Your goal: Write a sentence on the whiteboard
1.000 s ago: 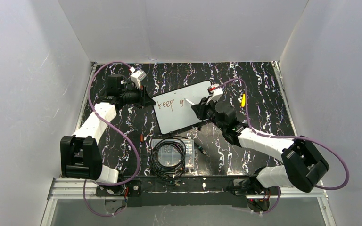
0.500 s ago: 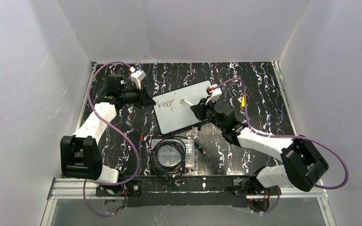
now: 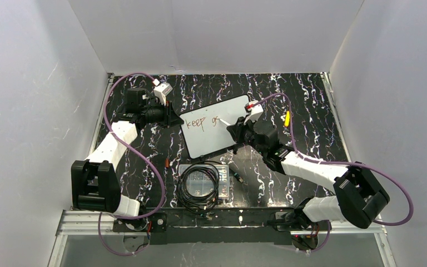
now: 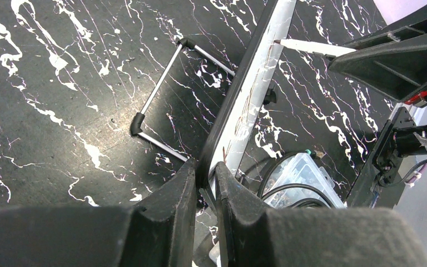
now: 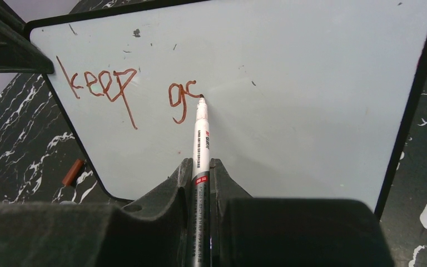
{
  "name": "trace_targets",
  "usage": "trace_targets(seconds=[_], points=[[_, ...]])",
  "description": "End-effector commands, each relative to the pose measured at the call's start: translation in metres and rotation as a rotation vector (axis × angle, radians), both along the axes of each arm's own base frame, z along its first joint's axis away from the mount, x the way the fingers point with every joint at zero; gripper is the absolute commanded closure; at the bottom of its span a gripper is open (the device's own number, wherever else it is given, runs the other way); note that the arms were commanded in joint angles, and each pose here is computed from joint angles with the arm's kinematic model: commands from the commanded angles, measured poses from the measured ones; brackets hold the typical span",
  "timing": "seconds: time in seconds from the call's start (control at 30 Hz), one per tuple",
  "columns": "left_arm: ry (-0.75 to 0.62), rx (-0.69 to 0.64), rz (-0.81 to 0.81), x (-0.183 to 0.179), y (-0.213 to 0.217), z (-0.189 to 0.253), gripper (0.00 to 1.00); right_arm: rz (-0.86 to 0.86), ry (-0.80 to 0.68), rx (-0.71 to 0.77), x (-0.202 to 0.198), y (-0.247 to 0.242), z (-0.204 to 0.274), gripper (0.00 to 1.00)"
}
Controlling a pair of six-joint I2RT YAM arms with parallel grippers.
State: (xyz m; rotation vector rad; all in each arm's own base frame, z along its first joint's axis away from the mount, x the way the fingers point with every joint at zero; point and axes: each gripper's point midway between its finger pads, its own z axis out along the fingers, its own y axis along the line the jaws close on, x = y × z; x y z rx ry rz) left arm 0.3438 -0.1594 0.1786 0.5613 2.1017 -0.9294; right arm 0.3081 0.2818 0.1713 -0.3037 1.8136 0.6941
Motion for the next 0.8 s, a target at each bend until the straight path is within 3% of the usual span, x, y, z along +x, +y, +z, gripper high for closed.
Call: trace_targets(seconds=[0.0,0.77], points=[[-0.075,0.007,-0.005,0.004,0.003,0.021,1.0,-0.068,-0.047,-0.003,0.008,-0.013,0.015,0.99],[-0.081,0.002,-0.008,0.003,0.002,0.024,1.0,0.019,-0.076,0.047,0.011,0.011,0.033,0.99]])
